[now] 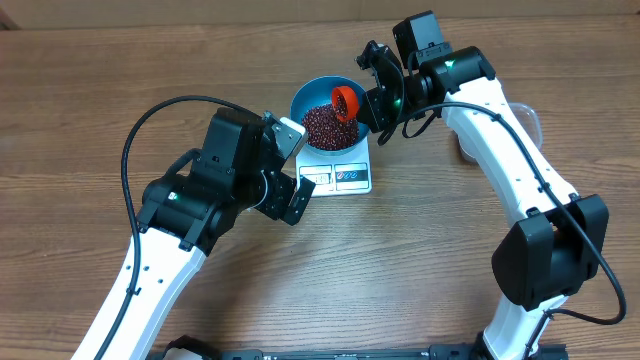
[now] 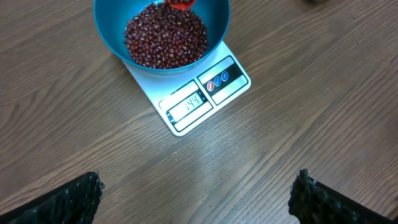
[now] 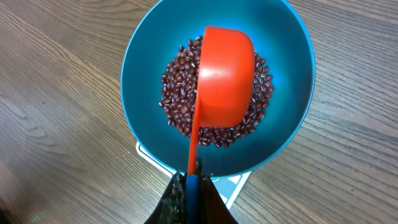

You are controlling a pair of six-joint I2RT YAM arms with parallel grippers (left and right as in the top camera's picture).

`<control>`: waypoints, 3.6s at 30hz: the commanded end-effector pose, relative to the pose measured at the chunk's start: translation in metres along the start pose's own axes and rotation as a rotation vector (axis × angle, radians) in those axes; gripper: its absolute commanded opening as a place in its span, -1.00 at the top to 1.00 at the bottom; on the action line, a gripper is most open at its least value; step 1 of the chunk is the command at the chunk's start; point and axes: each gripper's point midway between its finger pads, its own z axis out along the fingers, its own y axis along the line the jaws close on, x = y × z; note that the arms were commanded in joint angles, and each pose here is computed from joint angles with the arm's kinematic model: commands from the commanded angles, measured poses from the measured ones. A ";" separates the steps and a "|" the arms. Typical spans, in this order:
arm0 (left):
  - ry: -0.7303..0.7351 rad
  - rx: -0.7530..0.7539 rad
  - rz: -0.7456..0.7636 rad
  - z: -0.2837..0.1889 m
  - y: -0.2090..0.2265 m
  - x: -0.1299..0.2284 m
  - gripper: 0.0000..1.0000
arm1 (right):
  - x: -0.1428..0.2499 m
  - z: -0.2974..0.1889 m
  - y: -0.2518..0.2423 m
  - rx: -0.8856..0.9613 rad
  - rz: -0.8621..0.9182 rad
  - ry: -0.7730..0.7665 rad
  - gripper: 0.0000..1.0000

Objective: Scoop item into bowl and weigh 150g on scale

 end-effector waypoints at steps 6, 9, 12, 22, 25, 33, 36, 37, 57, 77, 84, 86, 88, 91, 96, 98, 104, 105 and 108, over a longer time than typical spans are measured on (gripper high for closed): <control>0.004 0.013 0.014 0.001 -0.001 0.002 -0.99 | -0.010 -0.009 0.006 0.006 -0.018 -0.034 0.93; 0.004 0.013 0.014 0.001 -0.001 0.002 -0.99 | -0.007 -0.009 0.006 0.004 -0.018 -0.021 0.93; 0.003 0.013 0.014 0.000 -0.001 0.002 -0.99 | 0.000 -0.009 0.008 0.000 -0.057 0.005 0.93; 0.004 0.013 0.014 0.000 -0.001 0.002 -0.99 | -0.003 -0.009 0.007 0.003 -0.054 -0.006 0.93; 0.004 0.013 0.014 0.001 -0.001 0.002 -0.99 | -0.003 -0.009 0.007 0.003 -0.052 -0.005 0.93; 0.003 0.013 0.014 0.000 -0.001 0.002 -0.99 | -0.003 -0.009 0.007 0.003 -0.050 -0.006 0.93; 0.004 0.013 0.014 0.000 -0.001 0.002 -0.99 | -0.003 -0.009 0.007 0.003 -0.049 -0.005 0.93; 0.004 0.013 0.014 0.001 -0.001 0.002 -0.99 | -0.003 -0.009 0.007 0.003 -0.049 -0.005 0.93; 0.003 0.013 0.014 0.000 -0.001 0.002 -0.99 | -0.007 -0.009 0.007 -0.008 -0.019 -0.023 0.93; 0.004 0.013 0.014 0.001 -0.001 0.002 -0.99 | -0.007 -0.009 0.008 -0.009 -0.018 -0.022 0.93; 0.005 0.014 0.014 0.001 -0.001 0.002 -0.99 | -0.007 -0.009 0.008 -0.009 -0.018 -0.022 0.93; 0.006 0.013 0.014 0.001 -0.001 0.002 -0.99 | -0.006 -0.009 0.008 -0.012 -0.018 -0.017 0.93; 0.006 0.013 0.014 0.001 -0.001 0.002 -0.99 | -0.002 -0.009 0.014 -0.042 -0.068 -0.004 0.93; 0.008 0.014 0.014 0.002 -0.001 0.002 -0.99 | -0.001 -0.009 0.016 -0.049 -0.100 -0.002 0.93; 0.016 0.015 0.013 0.004 -0.001 0.003 -0.99 | -0.002 -0.009 0.016 -0.049 -0.096 -0.006 0.93; 0.016 0.015 0.013 0.004 -0.001 0.003 -1.00 | -0.002 -0.009 0.016 -0.049 -0.096 -0.006 0.93; 0.017 0.015 0.013 0.004 -0.001 0.003 -0.99 | -0.004 -0.009 0.018 -0.062 -0.043 -0.010 0.93; 0.017 0.015 0.013 0.005 -0.001 0.003 -0.99 | -0.001 -0.009 0.021 -0.083 -0.094 -0.005 0.93; 0.016 0.015 0.013 0.004 -0.001 0.003 -0.99 | 0.000 -0.009 0.022 -0.082 -0.138 0.000 0.93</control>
